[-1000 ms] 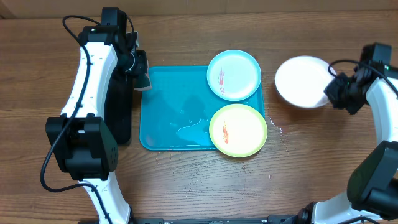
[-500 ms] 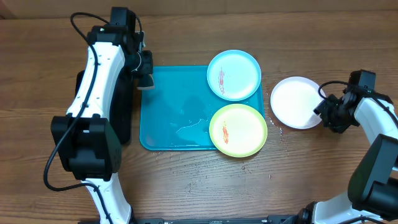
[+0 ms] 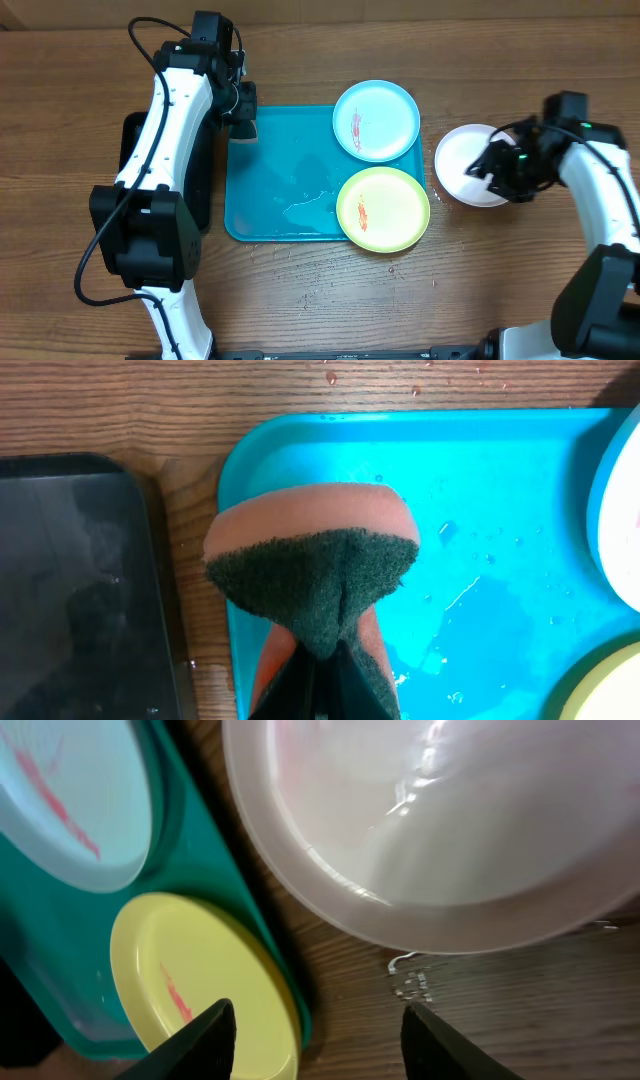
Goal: Clean dirty plates on tray and stack at the side
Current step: 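Lower the white plate onto the table and release it, then grip the yellow-green plate rim with the right gripper and drag it left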
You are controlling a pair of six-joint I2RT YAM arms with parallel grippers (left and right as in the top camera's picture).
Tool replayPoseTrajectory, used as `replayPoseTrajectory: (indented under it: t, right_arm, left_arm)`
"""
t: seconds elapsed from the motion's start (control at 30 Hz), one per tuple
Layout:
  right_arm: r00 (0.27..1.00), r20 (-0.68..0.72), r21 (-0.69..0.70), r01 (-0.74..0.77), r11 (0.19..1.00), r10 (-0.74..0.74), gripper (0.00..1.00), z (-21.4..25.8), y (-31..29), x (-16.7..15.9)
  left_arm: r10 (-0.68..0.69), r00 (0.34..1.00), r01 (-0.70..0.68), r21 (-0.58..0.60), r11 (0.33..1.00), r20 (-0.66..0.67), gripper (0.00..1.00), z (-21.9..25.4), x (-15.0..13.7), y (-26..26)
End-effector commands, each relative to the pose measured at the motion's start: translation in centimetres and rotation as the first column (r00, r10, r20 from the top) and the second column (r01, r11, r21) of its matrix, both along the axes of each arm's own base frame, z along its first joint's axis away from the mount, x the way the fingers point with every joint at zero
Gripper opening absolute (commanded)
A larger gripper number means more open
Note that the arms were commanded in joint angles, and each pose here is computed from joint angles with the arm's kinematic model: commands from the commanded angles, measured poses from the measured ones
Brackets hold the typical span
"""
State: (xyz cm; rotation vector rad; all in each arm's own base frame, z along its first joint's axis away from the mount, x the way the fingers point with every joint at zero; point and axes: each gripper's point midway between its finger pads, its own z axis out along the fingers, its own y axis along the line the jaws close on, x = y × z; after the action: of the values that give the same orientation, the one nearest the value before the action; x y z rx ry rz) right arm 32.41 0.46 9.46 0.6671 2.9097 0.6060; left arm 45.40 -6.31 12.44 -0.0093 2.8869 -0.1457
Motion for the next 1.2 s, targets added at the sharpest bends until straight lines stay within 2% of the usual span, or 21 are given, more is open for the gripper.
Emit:
replayPoseTrajectory:
  t: [0.0,0.23,0.4,0.53,0.67,0.9,1.0,1.17]
  right_arm:
    - [0.983,0.009,-0.023,-0.185,0.983,0.185,0.53,-1.2,3.4,-1.2]
    - [0.946,-0.005,-0.142,-0.320,0.937,0.323,0.35,-4.3,6.3,-2.3]
    - [0.932,0.000,-0.151,-0.358,0.922,0.362,0.32,-6.0,7.4,-3.1]
    - [0.931,-0.001,-0.151,-0.360,0.921,0.364,0.20,-6.8,7.5,-3.6]
    - [0.937,0.004,-0.149,-0.344,0.927,0.348,0.04,-6.8,7.5,-3.3]
    - [0.939,-0.034,-0.126,-0.344,0.930,0.343,0.04,-6.5,7.7,-4.2]
    - [0.928,-0.011,-0.038,-0.372,0.927,0.372,0.04,-4.9,9.8,-4.2]
    - [0.946,0.052,-0.037,-0.319,0.947,0.321,0.04,-2.1,13.5,-2.3]
  left_arm:
    - [0.005,1.000,-0.005,0.003,1.000,0.010,0.04,0.3,0.1,-0.2]
    - [0.005,1.000,-0.005,0.003,1.000,0.010,0.04,0.3,0.0,-0.2]
    - [0.005,1.000,-0.005,0.003,1.000,0.010,0.04,0.3,0.0,-0.2]
    - [0.005,1.000,-0.005,0.003,1.000,0.010,0.04,0.3,0.0,-0.2]
    - [0.005,1.000,-0.005,0.003,1.000,0.010,0.04,0.3,0.0,-0.2]
    - [0.006,1.000,-0.006,0.006,1.000,0.015,0.04,0.3,0.2,-0.2]
    - [0.015,1.000,-0.016,0.033,0.999,0.024,0.04,0.9,0.3,0.4]
    - [0.048,0.998,-0.050,0.028,0.998,0.050,0.04,3.8,0.6,0.9]
